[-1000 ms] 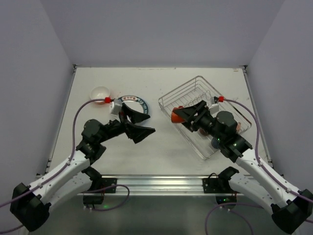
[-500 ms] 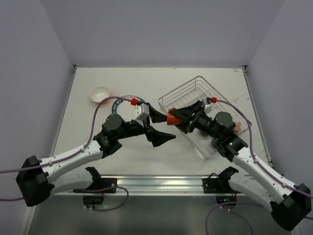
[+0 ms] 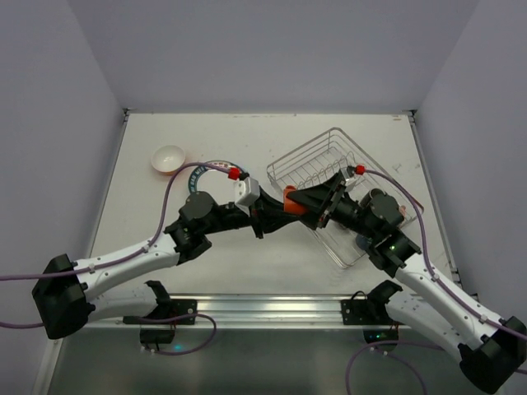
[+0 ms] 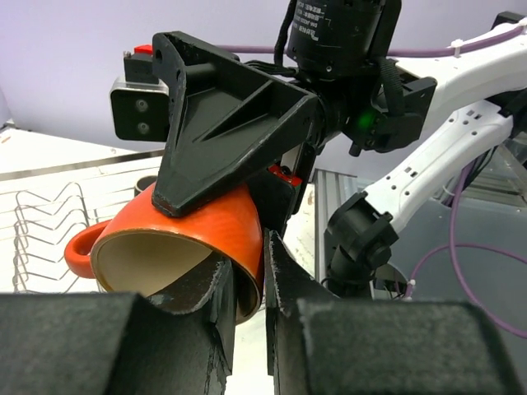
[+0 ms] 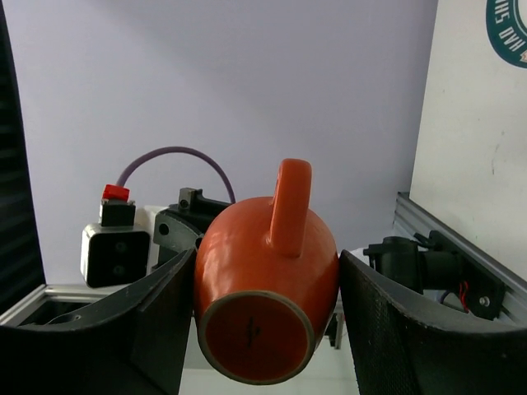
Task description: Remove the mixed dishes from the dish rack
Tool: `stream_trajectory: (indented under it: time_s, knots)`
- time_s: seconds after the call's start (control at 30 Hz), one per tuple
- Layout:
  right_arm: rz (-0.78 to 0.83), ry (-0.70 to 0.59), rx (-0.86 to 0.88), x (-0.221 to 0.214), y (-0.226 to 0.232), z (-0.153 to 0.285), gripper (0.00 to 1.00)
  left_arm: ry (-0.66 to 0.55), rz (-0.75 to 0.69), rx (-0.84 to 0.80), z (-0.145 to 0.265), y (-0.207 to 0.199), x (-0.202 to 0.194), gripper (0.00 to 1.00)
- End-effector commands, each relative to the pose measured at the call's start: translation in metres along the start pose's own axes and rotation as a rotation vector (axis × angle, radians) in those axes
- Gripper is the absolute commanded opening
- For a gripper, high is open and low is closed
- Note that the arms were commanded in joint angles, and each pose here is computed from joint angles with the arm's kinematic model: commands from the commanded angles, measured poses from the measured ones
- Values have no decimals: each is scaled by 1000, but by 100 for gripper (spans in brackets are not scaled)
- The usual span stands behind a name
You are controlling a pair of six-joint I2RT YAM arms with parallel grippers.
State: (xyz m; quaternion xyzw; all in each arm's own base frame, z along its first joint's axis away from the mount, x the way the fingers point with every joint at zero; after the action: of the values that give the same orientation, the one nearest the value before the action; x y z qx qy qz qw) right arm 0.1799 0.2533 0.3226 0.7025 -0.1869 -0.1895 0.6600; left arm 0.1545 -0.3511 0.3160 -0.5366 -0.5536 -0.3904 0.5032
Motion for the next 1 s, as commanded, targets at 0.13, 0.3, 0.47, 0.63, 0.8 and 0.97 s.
stream_trajectory:
  time_s: [0.13,0.3,0.47,0.63,0.8,0.97]
  knots:
    - [29,38,101,-13,25,9,4,-144,-60,-95,-5,-25,41,0]
    - [61,36,121,-13,23,9,68,-150,-44,-41,-1,-21,43,0]
    - [88,-14,54,-5,12,6,99,-170,-34,110,15,-3,44,0]
    - [187,-120,-44,11,8,11,99,-136,4,285,26,22,40,0]
    - [305,-316,-199,41,-2,30,99,25,59,528,39,57,18,0]
    - [614,-488,-370,72,15,68,99,272,106,733,64,80,-19,0]
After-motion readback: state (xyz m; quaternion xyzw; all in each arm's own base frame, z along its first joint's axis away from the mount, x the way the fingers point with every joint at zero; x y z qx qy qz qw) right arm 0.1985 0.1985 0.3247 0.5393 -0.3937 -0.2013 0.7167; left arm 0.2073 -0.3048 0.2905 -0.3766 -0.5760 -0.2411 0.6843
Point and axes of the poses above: each gripper's point midway between its finger pads, its own z axis back along the fingers, its own y axis along the line the jaws close on, x = y × z, the point moved 1 cm from there along z, back along the fingers, and after that the axes turned 2 degrees about -z, right-handed, at the moved point
